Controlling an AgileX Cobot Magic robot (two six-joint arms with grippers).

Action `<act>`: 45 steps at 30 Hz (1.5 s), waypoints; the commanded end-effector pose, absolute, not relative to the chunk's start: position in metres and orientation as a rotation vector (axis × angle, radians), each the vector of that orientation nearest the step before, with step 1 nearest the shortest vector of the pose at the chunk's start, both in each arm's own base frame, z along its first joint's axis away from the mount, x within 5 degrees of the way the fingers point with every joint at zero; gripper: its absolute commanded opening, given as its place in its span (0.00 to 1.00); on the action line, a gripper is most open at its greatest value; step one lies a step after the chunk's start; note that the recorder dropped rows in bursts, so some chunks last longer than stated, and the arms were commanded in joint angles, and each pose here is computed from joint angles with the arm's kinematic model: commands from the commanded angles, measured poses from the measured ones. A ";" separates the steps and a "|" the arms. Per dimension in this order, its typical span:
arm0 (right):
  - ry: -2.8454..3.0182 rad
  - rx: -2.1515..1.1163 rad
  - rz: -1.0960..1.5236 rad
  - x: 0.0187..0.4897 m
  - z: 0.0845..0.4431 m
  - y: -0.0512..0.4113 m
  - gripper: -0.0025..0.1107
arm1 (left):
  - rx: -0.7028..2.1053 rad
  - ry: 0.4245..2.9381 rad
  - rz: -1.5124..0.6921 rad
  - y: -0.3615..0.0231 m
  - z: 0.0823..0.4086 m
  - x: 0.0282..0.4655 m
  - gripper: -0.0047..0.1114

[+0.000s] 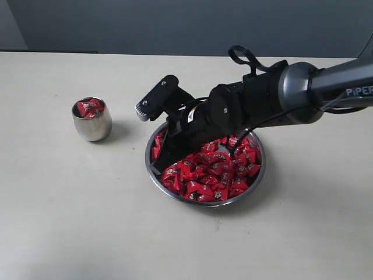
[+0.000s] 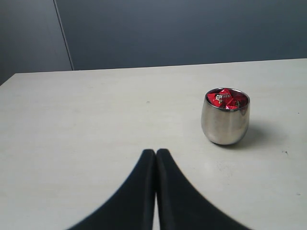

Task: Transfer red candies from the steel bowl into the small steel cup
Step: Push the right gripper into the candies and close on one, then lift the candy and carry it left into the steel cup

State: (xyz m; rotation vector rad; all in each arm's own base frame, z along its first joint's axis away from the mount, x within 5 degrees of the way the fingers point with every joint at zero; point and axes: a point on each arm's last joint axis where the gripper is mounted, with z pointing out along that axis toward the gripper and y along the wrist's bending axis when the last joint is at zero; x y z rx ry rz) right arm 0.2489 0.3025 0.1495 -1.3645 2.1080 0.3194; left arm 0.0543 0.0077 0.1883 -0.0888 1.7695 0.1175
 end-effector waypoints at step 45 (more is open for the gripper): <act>1.788 -1.357 1.002 0.298 0.232 0.279 0.01 | -0.095 1.766 0.111 0.007 0.187 0.054 0.04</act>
